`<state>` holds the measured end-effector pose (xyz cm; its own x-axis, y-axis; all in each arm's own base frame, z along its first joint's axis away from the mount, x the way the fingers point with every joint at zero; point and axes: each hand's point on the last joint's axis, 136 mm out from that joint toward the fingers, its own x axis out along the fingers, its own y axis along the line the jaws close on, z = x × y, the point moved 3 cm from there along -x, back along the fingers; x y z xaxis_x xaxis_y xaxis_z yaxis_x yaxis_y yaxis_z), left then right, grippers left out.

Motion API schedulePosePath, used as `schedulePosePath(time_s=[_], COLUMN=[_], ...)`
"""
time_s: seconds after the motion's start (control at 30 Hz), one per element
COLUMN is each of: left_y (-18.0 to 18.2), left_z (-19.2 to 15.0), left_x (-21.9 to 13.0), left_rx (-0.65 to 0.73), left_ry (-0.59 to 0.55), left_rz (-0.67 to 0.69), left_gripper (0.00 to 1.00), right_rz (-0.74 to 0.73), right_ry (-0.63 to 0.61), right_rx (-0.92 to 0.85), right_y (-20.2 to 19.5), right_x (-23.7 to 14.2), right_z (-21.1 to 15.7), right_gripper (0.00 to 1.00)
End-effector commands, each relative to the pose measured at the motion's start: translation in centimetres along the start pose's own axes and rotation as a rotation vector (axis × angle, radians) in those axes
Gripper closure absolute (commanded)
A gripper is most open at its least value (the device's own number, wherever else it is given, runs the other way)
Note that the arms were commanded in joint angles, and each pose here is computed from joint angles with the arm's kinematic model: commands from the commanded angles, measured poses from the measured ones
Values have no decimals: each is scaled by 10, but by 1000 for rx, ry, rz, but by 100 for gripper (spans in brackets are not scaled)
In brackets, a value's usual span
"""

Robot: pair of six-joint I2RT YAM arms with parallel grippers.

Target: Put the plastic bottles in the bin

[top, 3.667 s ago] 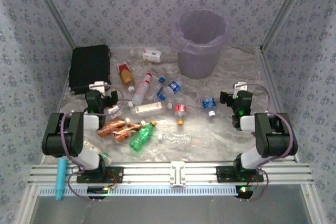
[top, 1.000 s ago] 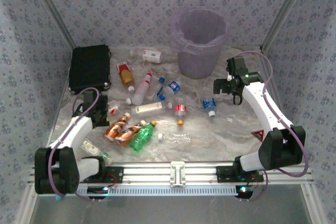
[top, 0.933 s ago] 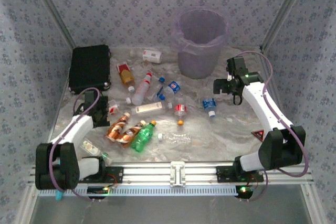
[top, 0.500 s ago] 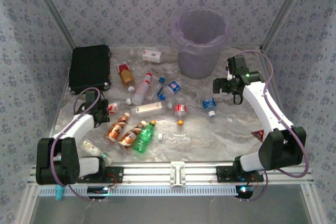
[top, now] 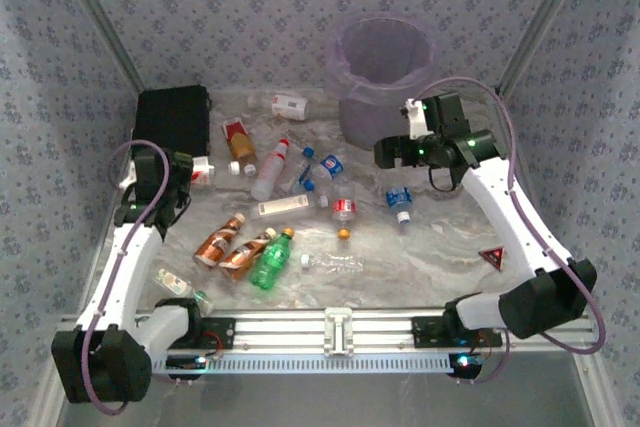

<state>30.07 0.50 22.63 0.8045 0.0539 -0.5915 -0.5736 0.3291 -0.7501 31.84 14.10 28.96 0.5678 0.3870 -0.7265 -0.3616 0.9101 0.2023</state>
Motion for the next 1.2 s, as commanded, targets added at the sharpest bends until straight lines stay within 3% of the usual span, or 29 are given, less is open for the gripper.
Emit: schedulePosePath(time_s=[0.0, 0.1, 0.23, 0.4, 0.57, 0.73, 0.83, 1.03, 1.17], left_y=[-43, -87, -133, -169, -174, -177, -178, -185, -186], left_z=[-29, -66, -114, -147, -169, -172, -173, -172, -170], left_x=[-9, -14, -25, -35, -43, -44, -41, -42, -41], left_rx=[287, 396, 523, 464, 508, 482, 474, 480, 494], left_ry=[218, 420, 591, 760, 822, 838, 841, 830, 809], left_rz=[-164, -363, -578, -793, -817, -840, -837, -851, -834], left_gripper=[41, 42, 44, 45, 45, 44, 43, 36, 23], right_rz=[228, 359, 455, 587, 662, 735, 769, 802, 798], right_ry=[-13, -7, 37, 104, 147, 163, 163, 168, 145], right_rx=[-100, -143, -163, -100, -60, -13, -6, -11, -21], right_y=[54, 93, 130, 150, 162, 165, 168, 169, 165], right_x=[-6, -3, 14, 38, 56, 63, 63, 61, 56], right_z=[16, 28, 37, 44, 47, 52, 54, 57, 62], right_gripper=[0, 0, 0, 5, 6, 24, 26, 41, 44])
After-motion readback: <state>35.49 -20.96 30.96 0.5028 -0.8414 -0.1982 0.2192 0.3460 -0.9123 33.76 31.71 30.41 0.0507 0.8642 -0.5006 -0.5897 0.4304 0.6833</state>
